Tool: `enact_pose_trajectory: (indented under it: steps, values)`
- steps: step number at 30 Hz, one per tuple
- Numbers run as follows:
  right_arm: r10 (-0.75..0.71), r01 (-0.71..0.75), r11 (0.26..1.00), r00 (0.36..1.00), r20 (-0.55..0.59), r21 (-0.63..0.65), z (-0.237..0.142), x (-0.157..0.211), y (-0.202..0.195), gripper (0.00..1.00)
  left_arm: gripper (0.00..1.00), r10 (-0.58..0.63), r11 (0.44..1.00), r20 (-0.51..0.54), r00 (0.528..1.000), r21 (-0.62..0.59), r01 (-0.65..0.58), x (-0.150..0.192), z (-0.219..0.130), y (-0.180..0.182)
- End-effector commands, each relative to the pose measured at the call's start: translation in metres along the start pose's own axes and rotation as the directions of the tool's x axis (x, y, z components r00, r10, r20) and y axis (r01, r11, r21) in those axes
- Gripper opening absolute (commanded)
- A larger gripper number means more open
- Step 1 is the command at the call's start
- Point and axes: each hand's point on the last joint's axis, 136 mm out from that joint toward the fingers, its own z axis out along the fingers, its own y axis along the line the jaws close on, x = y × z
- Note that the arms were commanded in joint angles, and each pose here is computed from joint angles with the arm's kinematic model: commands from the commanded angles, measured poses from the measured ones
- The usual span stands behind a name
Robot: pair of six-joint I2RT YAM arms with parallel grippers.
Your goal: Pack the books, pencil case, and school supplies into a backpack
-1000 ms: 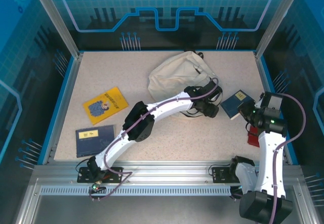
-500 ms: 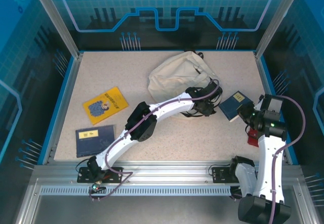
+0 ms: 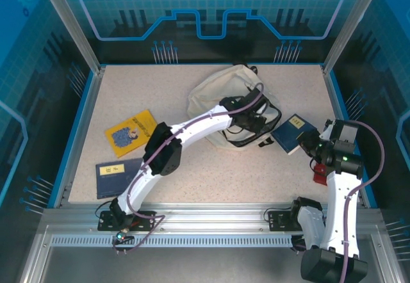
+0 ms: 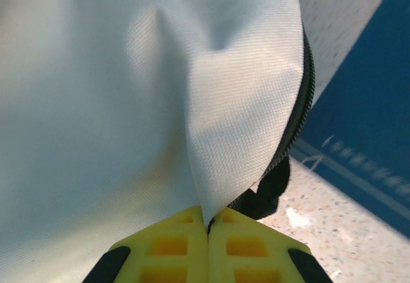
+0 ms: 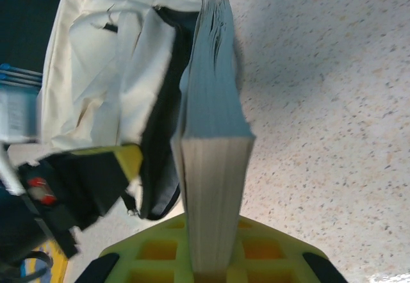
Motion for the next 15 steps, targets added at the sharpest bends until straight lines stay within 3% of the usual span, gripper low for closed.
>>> enact_pose_trajectory:
  steps: [1, 9, 15]
  values:
    - [-0.046, 0.038, 0.991, 0.997, -0.055, -0.131, -0.007, 0.010, 0.023, 0.01, 0.05, -0.022, 0.996, 0.131, 0.991, 0.086, 0.011, -0.039, -0.055, -0.011]
    - [-0.052, -0.007, 0.930, 0.987, -0.149, -0.368, 0.011, 0.021, 0.053, 0.02, 0.04, -0.055, 0.992, 0.332, 0.942, 0.121, 0.016, -0.082, -0.117, -0.013]
    - [-0.010, -0.050, 0.888, 0.992, -0.129, -0.457, 0.038, 0.011, 0.068, 0.02, 0.03, -0.064, 0.986, 0.383, 0.922, 0.167, -0.001, -0.088, -0.137, -0.022]
